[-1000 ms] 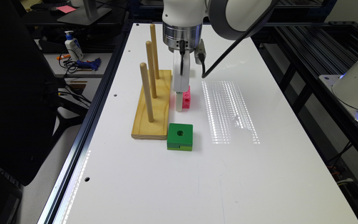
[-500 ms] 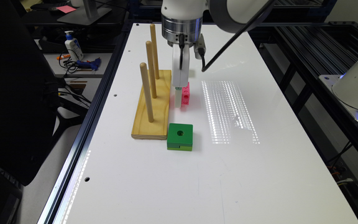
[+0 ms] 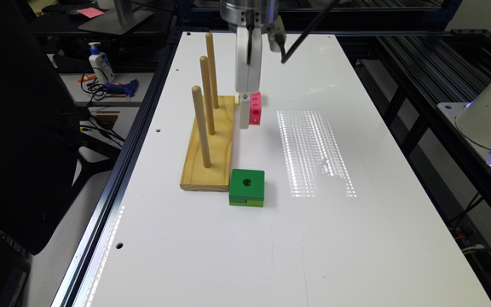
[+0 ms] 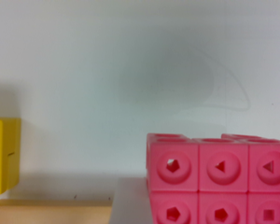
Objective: Pick up pink block.
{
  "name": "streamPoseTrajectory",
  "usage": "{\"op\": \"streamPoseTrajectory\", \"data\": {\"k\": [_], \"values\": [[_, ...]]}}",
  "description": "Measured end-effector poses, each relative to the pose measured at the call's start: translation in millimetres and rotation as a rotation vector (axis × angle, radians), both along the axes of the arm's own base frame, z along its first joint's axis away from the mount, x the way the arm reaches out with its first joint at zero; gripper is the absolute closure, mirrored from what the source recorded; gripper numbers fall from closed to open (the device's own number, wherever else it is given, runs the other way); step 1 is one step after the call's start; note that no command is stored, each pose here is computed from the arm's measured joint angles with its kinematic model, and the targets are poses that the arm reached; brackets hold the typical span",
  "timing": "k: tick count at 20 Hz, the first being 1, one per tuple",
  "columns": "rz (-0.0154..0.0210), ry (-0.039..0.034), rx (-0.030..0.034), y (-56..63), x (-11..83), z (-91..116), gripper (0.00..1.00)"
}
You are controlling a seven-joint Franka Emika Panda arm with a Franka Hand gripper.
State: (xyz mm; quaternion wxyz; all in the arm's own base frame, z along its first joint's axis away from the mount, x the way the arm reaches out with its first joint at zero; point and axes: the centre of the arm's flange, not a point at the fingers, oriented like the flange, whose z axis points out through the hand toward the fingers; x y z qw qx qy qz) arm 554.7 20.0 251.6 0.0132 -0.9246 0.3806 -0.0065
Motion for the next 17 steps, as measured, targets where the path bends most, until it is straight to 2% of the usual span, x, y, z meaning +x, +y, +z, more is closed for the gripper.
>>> {"op": "streamPoseTrajectory", "data": {"k": [3, 9, 13, 17], "values": [[0.001, 0.0014, -0.0036, 0.0, -1.8, 20, 1.0], [0.0017, -0.0062, -0.0097, -0.3, -5.8, 57, 1.0], [0.0021, -0.0069, -0.0113, -0.2, -7.5, 66, 1.0], [0.0022, -0.0156, -0.0128, -0.2, -8.2, 78, 1.0]]}}
